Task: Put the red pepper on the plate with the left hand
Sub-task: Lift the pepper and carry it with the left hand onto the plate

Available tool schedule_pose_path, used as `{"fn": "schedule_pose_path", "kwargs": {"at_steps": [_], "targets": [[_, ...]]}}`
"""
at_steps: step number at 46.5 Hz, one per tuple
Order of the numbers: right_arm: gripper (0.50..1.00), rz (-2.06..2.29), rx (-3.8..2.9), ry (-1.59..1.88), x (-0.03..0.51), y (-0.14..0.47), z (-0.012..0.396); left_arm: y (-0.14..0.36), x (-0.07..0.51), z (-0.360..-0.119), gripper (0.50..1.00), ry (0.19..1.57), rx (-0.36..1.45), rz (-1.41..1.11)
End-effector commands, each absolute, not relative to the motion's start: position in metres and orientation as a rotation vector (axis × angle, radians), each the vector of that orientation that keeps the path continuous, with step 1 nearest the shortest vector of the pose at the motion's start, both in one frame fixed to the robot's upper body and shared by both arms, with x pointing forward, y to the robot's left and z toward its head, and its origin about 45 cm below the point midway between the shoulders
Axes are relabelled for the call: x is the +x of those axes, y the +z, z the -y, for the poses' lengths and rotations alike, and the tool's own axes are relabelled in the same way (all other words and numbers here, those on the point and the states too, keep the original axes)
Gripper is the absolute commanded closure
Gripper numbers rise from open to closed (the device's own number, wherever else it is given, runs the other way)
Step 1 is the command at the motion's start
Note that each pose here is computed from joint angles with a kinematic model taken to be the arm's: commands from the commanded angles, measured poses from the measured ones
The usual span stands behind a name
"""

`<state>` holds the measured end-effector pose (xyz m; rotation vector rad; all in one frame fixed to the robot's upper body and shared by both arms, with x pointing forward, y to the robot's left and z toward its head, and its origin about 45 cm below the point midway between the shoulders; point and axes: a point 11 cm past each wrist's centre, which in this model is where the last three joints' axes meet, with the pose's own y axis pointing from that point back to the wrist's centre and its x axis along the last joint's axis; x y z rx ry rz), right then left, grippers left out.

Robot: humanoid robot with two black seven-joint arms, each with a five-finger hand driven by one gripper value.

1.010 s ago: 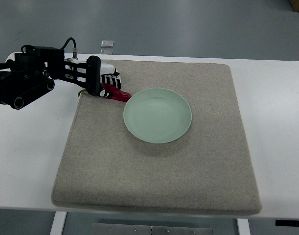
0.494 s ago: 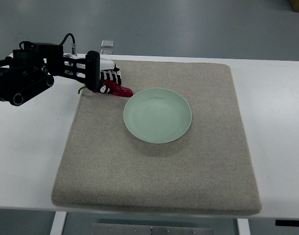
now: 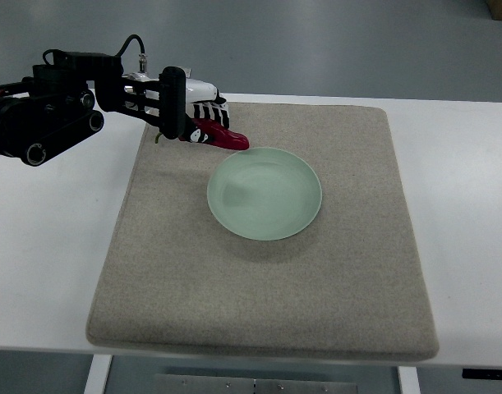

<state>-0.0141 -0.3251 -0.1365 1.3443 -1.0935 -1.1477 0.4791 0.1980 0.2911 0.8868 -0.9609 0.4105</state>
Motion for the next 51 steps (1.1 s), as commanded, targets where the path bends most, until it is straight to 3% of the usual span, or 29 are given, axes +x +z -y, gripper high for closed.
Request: {"fn": "schedule_pose_path", "kwargs": {"at_steps": [1,12,33,40,51], "targets": [[0.572,1.094,1.344,-1.148,-0.014,-0.136,0.325,0.291,0.470,-0.183,0.941,0.371,0.850,0.970],[0.572,1.094,1.344,-1.148,-0.014,-0.136,0.325,0.287,0.448,-0.147,0.937,0.277,0.772,0.983],[0.572,1.093,1.345,-1.147,-0.014,-0.136,0.325,0.276,0.435,-0.131,0.919,0.218,0.750,0.979],[0.572,1.093,1.345,-1.147,-0.014,-0.136,0.325,0.267,0.431,-0.127,0.836,0.206,0.744,0.961],[0.572,1.093,1.345,-1.147,-0.014,-0.136,0.325,0.265,0.430,-0.126,0.806,0.203,0.744,0.959]]}}
